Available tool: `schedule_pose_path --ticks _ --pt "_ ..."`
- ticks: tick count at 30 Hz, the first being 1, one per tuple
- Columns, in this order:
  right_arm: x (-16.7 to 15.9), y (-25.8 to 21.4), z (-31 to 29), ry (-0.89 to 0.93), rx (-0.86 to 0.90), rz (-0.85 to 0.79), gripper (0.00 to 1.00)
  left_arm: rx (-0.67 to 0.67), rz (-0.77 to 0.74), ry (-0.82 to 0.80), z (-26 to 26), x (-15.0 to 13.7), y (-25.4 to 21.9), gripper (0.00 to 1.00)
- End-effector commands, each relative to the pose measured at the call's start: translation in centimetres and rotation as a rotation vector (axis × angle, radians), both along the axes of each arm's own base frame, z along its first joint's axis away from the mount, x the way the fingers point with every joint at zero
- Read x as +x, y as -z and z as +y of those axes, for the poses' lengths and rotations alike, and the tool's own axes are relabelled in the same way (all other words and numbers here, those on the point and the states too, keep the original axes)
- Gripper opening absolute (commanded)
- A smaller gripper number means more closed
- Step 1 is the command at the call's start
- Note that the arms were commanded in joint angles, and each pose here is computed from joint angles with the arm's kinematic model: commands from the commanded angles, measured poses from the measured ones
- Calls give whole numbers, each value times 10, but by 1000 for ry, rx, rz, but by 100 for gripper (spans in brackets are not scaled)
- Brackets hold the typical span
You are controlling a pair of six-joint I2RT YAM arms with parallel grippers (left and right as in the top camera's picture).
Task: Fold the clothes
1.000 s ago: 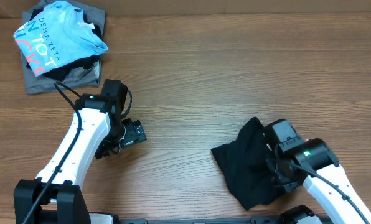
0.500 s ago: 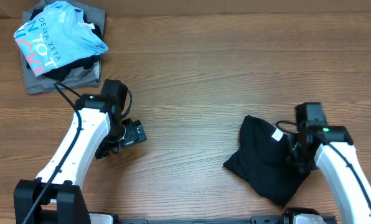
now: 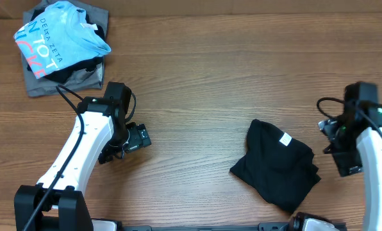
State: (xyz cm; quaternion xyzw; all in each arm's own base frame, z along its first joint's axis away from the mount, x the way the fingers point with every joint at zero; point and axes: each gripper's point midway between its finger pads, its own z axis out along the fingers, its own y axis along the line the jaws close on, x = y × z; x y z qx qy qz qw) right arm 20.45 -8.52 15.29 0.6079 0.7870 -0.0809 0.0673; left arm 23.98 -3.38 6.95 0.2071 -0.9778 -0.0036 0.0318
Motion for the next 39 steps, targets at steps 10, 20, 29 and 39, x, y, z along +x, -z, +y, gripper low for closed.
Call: schedule_pose_path --ticks 10,20,29,39 --pt "-36 31 112 -430 348 118 100 -8 -16 12 -1 4 0 100" --pt "-57 81 124 -364 397 173 84 -8 -13 12 0 3 0 100" --pt "-37 91 115 -381 328 98 38 -7 -9 13 0 2 0 100" --pt "-33 92 80 -273 203 93 4 -6 0 21 0 0 0 100"
